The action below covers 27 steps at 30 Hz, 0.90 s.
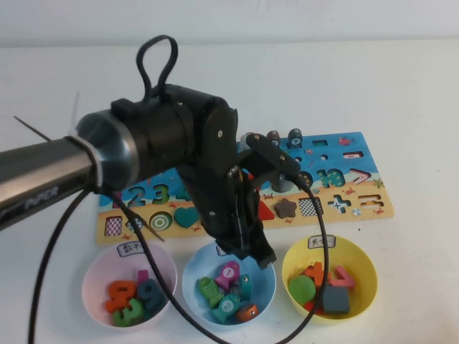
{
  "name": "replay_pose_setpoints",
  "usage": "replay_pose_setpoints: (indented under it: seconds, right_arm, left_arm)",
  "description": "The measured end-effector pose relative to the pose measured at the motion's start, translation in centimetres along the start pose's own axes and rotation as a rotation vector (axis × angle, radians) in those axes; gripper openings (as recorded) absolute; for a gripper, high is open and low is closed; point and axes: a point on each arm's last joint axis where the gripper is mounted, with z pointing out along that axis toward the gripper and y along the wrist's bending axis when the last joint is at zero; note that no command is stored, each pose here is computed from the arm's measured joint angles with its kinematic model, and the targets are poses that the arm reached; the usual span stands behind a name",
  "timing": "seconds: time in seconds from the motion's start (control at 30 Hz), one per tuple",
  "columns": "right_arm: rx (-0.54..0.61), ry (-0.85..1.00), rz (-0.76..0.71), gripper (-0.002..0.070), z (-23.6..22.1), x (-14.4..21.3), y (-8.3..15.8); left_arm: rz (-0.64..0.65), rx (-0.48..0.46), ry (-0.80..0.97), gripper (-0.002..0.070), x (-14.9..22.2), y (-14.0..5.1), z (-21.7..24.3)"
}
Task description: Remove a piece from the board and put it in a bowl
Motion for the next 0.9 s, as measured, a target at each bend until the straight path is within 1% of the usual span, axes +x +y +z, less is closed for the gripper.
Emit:
replay_pose_setpoints:
  seconds: [0.1,0.2,0.3,0.43,0.63,0.77,0.9]
  right_arm:
    - [0.000,0.000,0.000,-0.0018,0.0,0.0,0.0]
    - [0.000,0.000,0.000,-0.0018,0.0,0.0,0.0]
    - [0.000,0.000,0.000,-0.0018,0.0,0.0,0.0]
    - [0.000,0.000,0.000,-0.0018,0.0,0.0,0.0]
    - [0.000,0.000,0.000,-0.0018,0.0,0.0,0.0]
    - [0.000,0.000,0.000,-0.0018,0.0,0.0,0.0]
    - [0.000,0.000,0.000,-0.0018,0.0,0.0,0.0]
  left_arm:
    - [-0.018,-0.013,-0.047,0.0008,0.6,-0.3,-1.4]
    - [-0.032,-0.040,-0.131,0.0001,1.8,-0.7,-3.5]
    - [-0.038,-0.065,-0.229,-0.0001,4.0,-1.5,-5.7]
    - [-0.062,-0.099,-0.372,-0.0001,7.5,-2.4,-7.5]
    - [-0.128,-0.145,-0.636,-0.0001,14.5,-3.9,-8.5]
    - [-0.188,-0.146,-0.764,-0.0001,18.0,-4.6,-8.3]
    - [-0.210,-0.163,-0.922,-0.0001,20.9,-5.0,-7.7]
